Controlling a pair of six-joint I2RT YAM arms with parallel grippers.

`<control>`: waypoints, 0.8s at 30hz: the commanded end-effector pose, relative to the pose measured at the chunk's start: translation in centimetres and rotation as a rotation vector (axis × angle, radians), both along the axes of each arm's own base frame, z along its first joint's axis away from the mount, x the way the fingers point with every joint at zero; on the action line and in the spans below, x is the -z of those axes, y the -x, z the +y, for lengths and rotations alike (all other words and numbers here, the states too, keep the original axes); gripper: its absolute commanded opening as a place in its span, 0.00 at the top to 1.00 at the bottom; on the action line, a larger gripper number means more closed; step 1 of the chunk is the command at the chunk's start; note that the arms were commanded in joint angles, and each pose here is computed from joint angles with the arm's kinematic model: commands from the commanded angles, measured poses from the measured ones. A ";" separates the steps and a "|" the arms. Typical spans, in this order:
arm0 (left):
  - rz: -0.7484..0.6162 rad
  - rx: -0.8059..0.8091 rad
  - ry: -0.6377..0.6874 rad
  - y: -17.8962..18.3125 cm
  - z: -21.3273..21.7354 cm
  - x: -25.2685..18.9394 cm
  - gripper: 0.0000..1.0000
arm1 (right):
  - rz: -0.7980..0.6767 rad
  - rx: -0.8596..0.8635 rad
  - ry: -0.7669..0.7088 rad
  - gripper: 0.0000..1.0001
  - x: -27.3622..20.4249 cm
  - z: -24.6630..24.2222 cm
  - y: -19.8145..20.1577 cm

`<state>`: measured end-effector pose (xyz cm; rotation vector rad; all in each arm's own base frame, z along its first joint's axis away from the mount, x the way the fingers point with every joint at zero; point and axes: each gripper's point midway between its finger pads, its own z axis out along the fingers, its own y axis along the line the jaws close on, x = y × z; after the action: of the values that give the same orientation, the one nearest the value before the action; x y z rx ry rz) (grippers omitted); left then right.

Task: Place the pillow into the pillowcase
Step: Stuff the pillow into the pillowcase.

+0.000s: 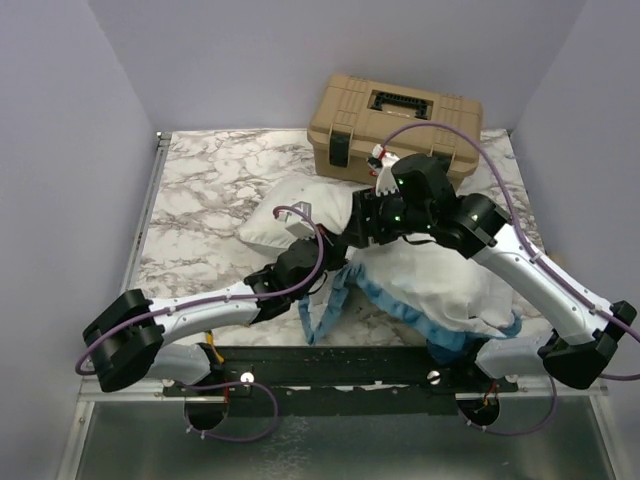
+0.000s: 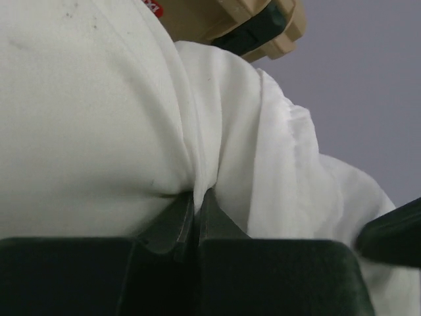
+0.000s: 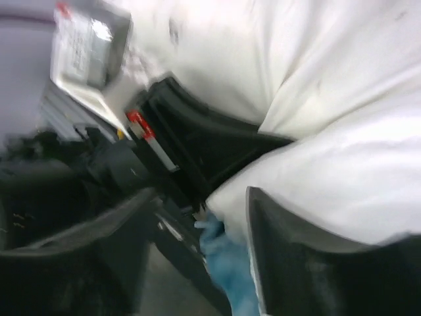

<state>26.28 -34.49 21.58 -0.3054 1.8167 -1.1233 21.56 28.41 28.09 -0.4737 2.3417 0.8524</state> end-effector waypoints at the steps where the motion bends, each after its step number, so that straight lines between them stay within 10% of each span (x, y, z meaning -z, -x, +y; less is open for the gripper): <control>1: 0.012 -0.058 -0.225 1.6 3.6 3.3 1.00 | -0.264 0.225 -0.027 0.25 -7.4 -2.9 -3.7; 16: 0.008 0.013 -0.329 3.9 6.2 4.4 1.00 | 0.120 0.439 0.370 0.17 4.5 -14.4 -6.6; 20: 0.021 0.007 -0.322 4.0 6.2 4.7 1.00 | 0.230 0.403 0.301 0.24 6.7 -13.8 -5.8; 24: 0.020 0.015 -0.326 3.9 5.9 4.6 1.00 | 0.277 0.361 0.217 0.54 7.5 -12.4 -5.6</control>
<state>22.69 -28.54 17.48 -0.1349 1.9649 -0.8270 28.22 13.97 20.70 0.0165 2.6501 0.3168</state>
